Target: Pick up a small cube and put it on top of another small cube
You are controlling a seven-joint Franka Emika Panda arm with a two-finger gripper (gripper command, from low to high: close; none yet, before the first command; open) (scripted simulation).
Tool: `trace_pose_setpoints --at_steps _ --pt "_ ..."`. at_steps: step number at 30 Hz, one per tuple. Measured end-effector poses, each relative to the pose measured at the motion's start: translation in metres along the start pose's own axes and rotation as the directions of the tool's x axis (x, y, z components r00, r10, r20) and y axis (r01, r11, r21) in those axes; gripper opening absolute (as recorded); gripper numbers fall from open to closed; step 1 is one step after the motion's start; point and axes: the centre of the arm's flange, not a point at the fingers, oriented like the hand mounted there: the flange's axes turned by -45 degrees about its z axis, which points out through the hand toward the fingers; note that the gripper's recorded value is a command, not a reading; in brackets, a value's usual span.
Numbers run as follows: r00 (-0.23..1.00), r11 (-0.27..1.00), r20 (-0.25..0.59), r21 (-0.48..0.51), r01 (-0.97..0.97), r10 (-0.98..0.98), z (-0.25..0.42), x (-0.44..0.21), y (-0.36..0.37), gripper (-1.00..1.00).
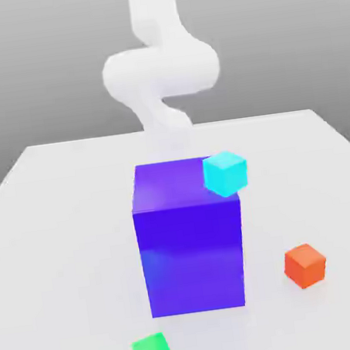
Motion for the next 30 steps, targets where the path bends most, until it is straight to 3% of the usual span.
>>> trace_pose_setpoints --at_steps 8,16,24,30 --pt "0.945 0.959 0.166 -0.096 -0.268 0.281 0.130 0.002 0.076 0.00" --pt "0.792 0.832 0.265 -0.257 -0.492 0.550 0.249 -0.039 0.166 0.00" --pt "0.564 0.624 0.279 -0.453 -0.637 0.778 0.348 -0.124 0.262 0.00" --pt "0.372 0.435 0.235 -0.598 -0.673 0.898 0.405 -0.213 0.326 0.00"
